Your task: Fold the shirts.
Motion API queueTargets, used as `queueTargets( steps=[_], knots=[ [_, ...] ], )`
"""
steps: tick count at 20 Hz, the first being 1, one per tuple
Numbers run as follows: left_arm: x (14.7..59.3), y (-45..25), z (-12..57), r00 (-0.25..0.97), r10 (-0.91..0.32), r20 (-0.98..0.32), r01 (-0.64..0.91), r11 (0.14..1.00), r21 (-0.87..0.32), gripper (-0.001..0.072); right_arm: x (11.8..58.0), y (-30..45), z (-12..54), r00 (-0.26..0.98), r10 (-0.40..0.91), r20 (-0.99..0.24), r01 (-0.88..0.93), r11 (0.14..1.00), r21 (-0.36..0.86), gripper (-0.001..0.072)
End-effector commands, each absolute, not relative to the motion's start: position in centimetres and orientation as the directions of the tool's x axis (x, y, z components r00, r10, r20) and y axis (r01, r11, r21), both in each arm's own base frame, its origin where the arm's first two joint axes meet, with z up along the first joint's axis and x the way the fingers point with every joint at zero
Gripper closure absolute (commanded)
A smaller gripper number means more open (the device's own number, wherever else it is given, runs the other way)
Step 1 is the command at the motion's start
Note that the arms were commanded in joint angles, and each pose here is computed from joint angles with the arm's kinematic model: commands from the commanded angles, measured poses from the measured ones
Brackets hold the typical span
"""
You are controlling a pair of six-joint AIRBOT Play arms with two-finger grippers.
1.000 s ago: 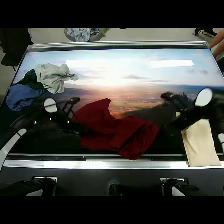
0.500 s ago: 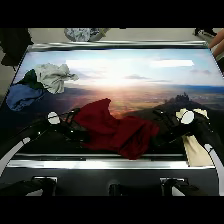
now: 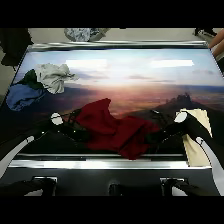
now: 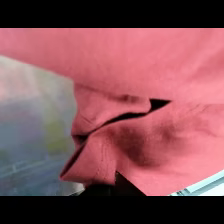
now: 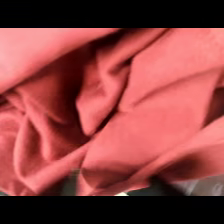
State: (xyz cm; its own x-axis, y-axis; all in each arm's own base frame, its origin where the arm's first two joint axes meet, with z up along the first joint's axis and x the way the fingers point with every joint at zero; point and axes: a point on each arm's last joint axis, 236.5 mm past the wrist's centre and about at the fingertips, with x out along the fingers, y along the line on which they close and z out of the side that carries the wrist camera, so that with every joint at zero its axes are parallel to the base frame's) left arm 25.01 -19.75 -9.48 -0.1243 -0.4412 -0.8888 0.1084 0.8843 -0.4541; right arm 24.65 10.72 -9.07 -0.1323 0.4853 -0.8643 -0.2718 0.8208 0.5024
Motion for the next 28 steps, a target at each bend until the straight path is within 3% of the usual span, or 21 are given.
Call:
queueTargets(
  steps=[1, 3, 5, 8, 10, 12, 14, 17, 23, 26, 28],
  knots=[
    [26.1, -19.6, -8.6, -0.075, -0.442, -0.894, 0.129, 0.884, -0.449, 0.0680, 24.9, 11.1, -9.4, -0.142, 0.501, -0.854, -0.252, 0.816, 0.520, 0.0660],
    [28.2, -19.0, -6.3, 0.012, -0.414, -0.910, 0.214, 0.890, -0.402, 0.0681, 26.4, 11.0, -7.4, -0.081, 0.500, -0.862, -0.343, 0.798, 0.495, 0.0661],
    [31.9, -18.1, -0.4, 0.208, -0.387, -0.898, 0.322, 0.894, -0.311, 0.0681, 29.1, 10.9, -2.8, 0.036, 0.494, -0.868, -0.505, 0.759, 0.411, 0.0661],
    [36.7, -15.3, 15.6, 0.603, -0.335, -0.724, 0.363, 0.923, -0.125, 0.0681, 35.1, 8.5, 9.7, 0.413, 0.389, -0.823, -0.593, 0.801, 0.081, 0.0660],
    [36.9, -11.8, 28.9, 0.834, -0.259, -0.487, 0.280, 0.959, -0.032, 0.0681, 37.2, 5.4, 23.2, 0.744, 0.250, -0.619, -0.464, 0.861, -0.210, 0.0660],
    [33.7, -7.8, 41.2, 0.961, -0.176, -0.212, 0.172, 0.984, -0.037, 0.0681, 34.6, 1.7, 36.4, 0.942, 0.088, -0.323, -0.202, 0.919, -0.338, 0.0660],
    [28.7, -6.1, 50.2, 0.983, -0.183, 0.024, 0.184, 0.976, -0.117, 0.0681, 29.4, 0.3, 44.9, 0.996, 0.021, -0.088, -0.047, 0.950, -0.307, 0.0660],
    [23.6, -7.5, 57.1, 0.921, -0.291, 0.259, 0.342, 0.923, -0.178, 0.0681, 24.9, 1.3, 48.7, 0.998, 0.058, 0.035, -0.045, 0.957, -0.288, 0.0660],
    [24.7, -8.0, 56.9, 0.921, -0.298, 0.250, 0.344, 0.924, -0.168, 0.0681, 24.5, 1.1, 49.2, 0.997, 0.049, 0.058, -0.030, 0.956, -0.293, 0.0660],
    [28.7, -7.9, 55.0, 0.951, -0.248, 0.185, 0.271, 0.956, -0.110, 0.0680, 27.7, 1.1, 45.9, 0.996, 0.051, -0.077, -0.071, 0.955, -0.289, 0.0660],
    [33.4, -7.1, 52.2, 0.981, -0.169, 0.098, 0.175, 0.983, -0.058, 0.0680, 31.0, 1.2, 38.9, 0.937, 0.060, -0.345, -0.157, 0.952, -0.262, 0.0660]
  ],
)
